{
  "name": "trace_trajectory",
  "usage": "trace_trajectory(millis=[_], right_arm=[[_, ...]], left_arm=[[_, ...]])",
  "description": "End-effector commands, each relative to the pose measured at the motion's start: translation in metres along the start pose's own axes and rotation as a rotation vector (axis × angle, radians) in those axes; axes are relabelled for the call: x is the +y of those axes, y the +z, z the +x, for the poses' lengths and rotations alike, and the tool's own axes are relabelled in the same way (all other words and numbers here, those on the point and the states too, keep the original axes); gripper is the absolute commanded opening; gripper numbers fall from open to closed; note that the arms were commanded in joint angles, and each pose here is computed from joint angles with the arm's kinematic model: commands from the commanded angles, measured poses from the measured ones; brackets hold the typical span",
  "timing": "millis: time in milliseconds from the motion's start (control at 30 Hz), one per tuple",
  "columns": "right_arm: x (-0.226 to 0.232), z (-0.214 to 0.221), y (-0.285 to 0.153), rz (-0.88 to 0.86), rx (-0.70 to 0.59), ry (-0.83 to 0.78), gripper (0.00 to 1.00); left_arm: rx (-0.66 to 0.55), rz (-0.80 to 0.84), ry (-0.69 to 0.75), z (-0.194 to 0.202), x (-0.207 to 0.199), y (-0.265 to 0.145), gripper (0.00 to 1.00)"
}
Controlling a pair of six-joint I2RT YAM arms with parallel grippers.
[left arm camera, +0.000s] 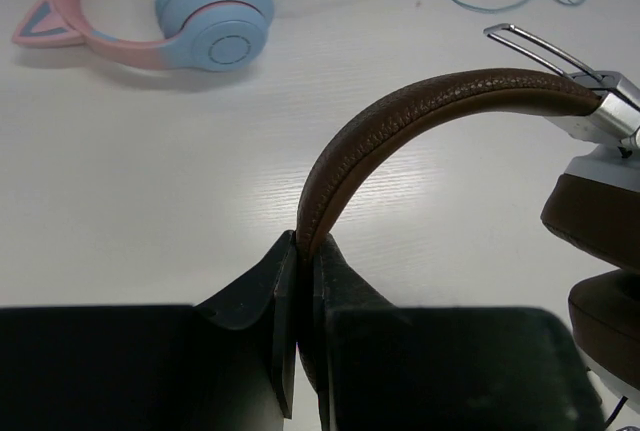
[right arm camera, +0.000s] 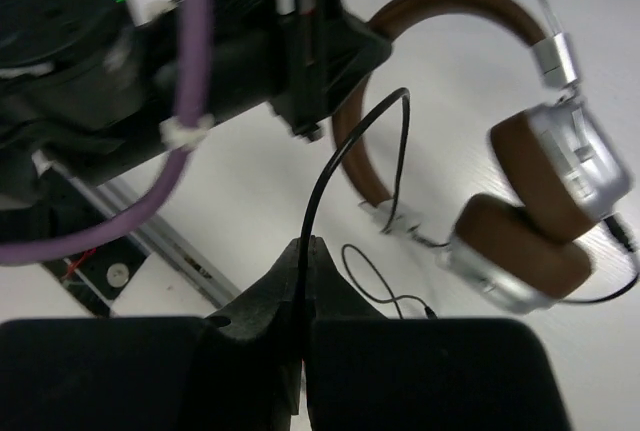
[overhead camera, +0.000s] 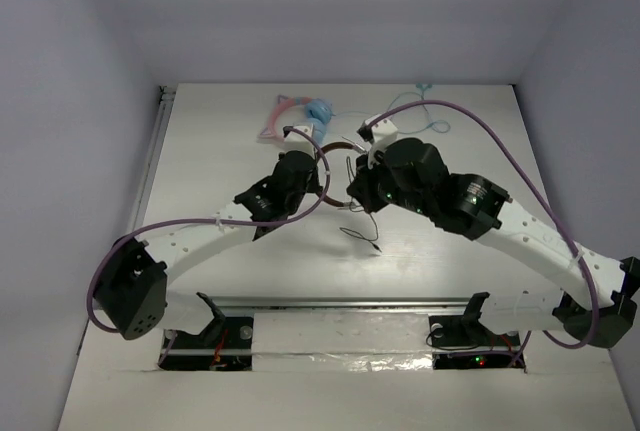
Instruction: Wrap the headphones
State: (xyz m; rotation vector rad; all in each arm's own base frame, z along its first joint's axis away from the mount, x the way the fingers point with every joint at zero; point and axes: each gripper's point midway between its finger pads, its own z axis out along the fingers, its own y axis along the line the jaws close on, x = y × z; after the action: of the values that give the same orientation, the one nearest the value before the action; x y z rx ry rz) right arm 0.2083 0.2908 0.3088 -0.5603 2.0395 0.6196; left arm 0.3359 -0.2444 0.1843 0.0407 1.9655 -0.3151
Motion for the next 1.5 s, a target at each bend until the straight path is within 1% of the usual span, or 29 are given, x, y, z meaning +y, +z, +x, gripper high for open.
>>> trace_trajectory(millis=[0,100,133,200,300,400,500,533,633,767,833,867,967,1033,1067,1133,1200,1267,1300,1333,1367,1400,1433,1467], right_arm=[[-0.016,-0.027,-0.005,0.004,-0.049,-0.018,0.0],[-0.02,-0.02,-0.006,-0.015,-0.021,-0.005,0.0],[-0.018,-0.011,-0.006,-0.036,0.001,-0.003,0.0],[-0.016,-0.01,-0.015,-0.057,-0.014,0.006,0.0],[-0.027,-0.008,-0.021,-0.011,-0.007,0.01,0.0],[-0.03,-0.003,-0.024,-0.01,0.021,0.0,0.0],[-0.035,0.004,-0.027,0.014,0.056,-0.016,0.0],[-0.036,0.005,-0.03,0.014,0.061,-0.022,0.0],[-0.037,0.008,-0.036,0.011,0.069,-0.028,0.0],[-0.05,0.008,-0.043,0.086,0.07,-0.031,0.0],[-0.056,0.004,-0.046,0.12,0.062,-0.038,0.0],[-0.066,0.002,-0.046,0.173,0.053,-0.044,0.0],[-0.08,0.008,-0.041,0.254,0.055,-0.039,0.0],[-0.08,0.006,-0.041,0.255,0.024,-0.014,0.0],[-0.087,0.005,-0.038,0.294,-0.007,0.002,0.0],[-0.09,0.002,-0.042,0.311,-0.054,0.043,0.0],[-0.086,0.002,-0.036,0.278,-0.106,0.079,0.0],[-0.076,-0.01,-0.043,0.205,-0.2,0.124,0.0],[-0.075,0.0,-0.039,0.191,-0.196,0.134,0.0],[-0.074,0.0,-0.04,0.179,-0.212,0.147,0.0],[-0.072,-0.007,-0.047,0.155,-0.26,0.163,0.0],[-0.072,0.002,-0.043,0.146,-0.253,0.164,0.0],[-0.07,0.002,-0.043,0.129,-0.269,0.172,0.0],[-0.067,-0.005,-0.049,0.101,-0.315,0.187,0.0]], left_arm=[[-0.083,0.175,-0.019,-0.031,-0.03,-0.018,0.0],[-0.095,0.158,-0.02,-0.034,-0.022,-0.026,0.0],[-0.101,0.149,-0.022,-0.038,-0.019,-0.031,0.0],[-0.101,0.125,-0.012,-0.042,-0.014,-0.035,0.0],[-0.037,0.092,0.028,-0.043,-0.011,-0.043,0.0],[0.071,0.11,0.108,-0.037,-0.011,-0.057,0.0],[0.173,0.198,0.215,-0.026,-0.016,-0.076,0.0],[0.226,0.258,0.247,-0.019,-0.021,-0.085,0.0],[0.257,0.343,0.319,-0.01,-0.025,-0.096,0.0],[0.284,0.489,0.338,0.001,-0.042,-0.109,0.0],[0.298,0.525,0.346,0.007,-0.045,-0.112,0.0],[0.292,0.552,0.341,0.006,-0.049,-0.115,0.0],[0.265,0.58,0.333,0.001,-0.052,-0.121,0.0],[0.243,0.6,0.329,-0.003,-0.054,-0.126,0.0],[0.234,0.594,0.309,-0.006,-0.053,-0.125,0.0],[0.204,0.592,0.277,-0.016,-0.051,-0.123,0.0],[0.183,0.575,0.219,-0.026,-0.047,-0.118,0.0],[0.149,0.587,0.184,-0.037,-0.048,-0.118,0.0],[0.139,0.584,0.162,-0.043,-0.046,-0.117,0.0],[0.118,0.607,0.152,-0.049,-0.048,-0.118,0.0],[0.118,0.642,0.143,-0.052,-0.052,-0.122,0.0],[0.119,0.647,0.13,-0.053,-0.054,-0.122,0.0],[0.111,0.641,0.12,-0.057,-0.052,-0.12,0.0],[0.091,0.625,0.114,-0.062,-0.051,-0.118,0.0]])
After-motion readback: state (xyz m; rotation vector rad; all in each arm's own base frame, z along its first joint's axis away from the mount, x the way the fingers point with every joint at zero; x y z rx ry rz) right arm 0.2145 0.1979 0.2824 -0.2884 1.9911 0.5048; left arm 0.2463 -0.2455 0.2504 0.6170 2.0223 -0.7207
